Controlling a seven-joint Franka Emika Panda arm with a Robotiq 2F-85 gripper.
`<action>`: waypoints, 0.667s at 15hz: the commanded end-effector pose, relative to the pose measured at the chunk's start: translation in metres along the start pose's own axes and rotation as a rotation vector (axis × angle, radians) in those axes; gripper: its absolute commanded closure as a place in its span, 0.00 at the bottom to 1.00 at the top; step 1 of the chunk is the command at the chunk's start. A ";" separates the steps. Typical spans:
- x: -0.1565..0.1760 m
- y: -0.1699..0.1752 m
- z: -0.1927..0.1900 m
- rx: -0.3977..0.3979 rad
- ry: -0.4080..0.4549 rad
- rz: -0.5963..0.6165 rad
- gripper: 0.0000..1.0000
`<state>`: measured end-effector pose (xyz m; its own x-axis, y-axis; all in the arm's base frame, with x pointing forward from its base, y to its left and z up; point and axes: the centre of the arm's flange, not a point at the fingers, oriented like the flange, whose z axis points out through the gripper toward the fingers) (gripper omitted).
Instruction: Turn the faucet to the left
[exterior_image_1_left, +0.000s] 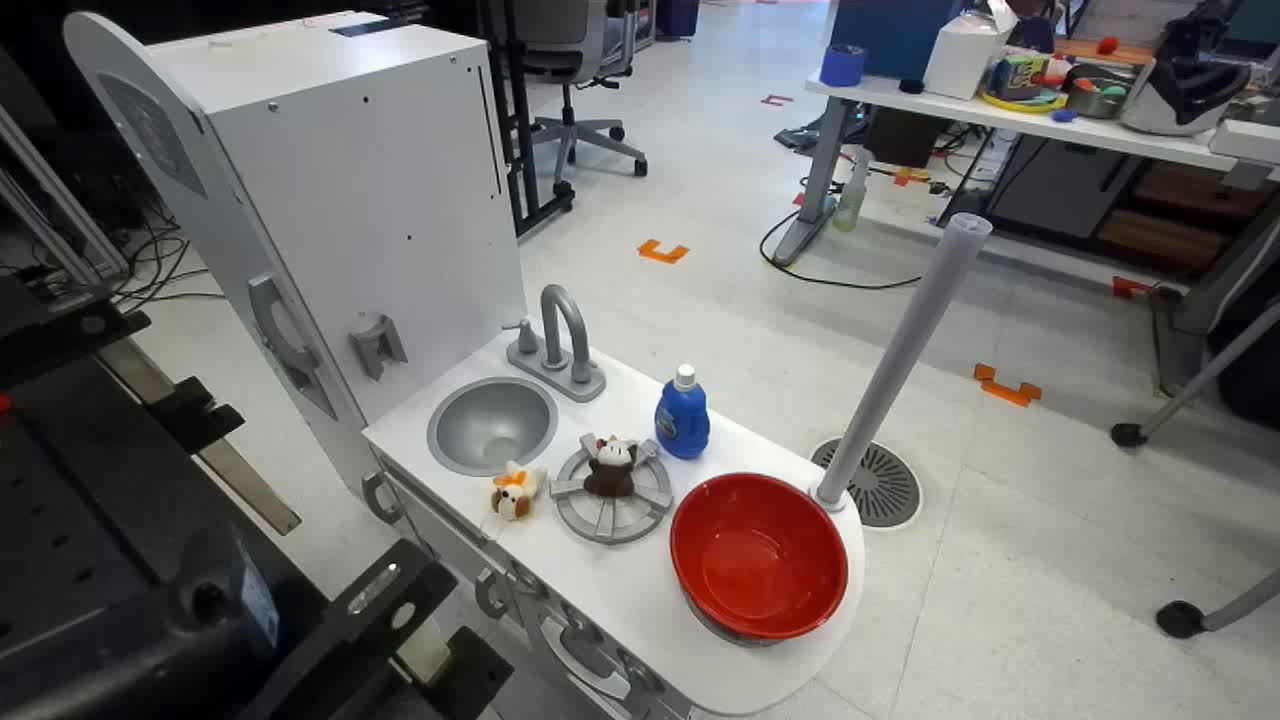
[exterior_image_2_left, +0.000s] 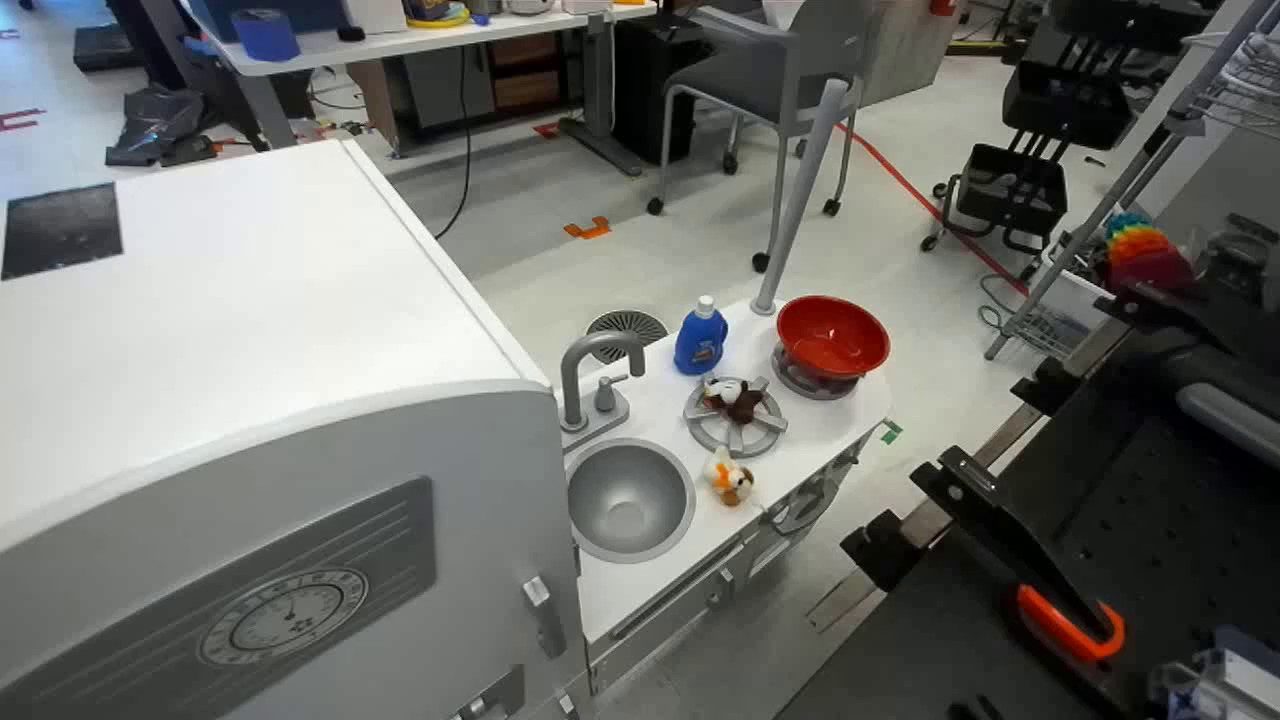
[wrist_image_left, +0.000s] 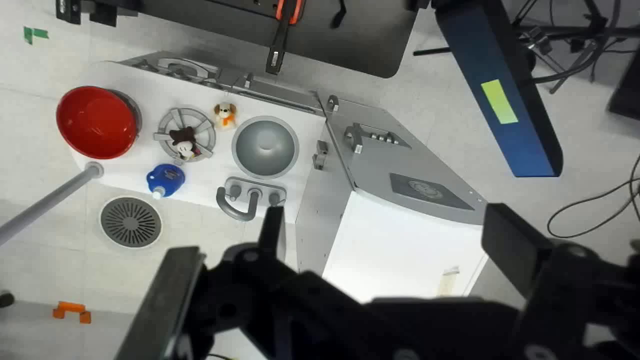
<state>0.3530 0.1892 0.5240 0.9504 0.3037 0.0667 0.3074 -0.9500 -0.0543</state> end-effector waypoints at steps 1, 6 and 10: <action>0.000 0.000 -0.001 0.000 0.002 0.000 0.00; 0.033 0.019 0.017 -0.083 0.013 -0.032 0.00; 0.081 0.063 0.056 -0.163 0.016 -0.060 0.00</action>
<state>0.3963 0.1706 0.4950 0.9361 0.3409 0.0863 0.3354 -0.9393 0.0719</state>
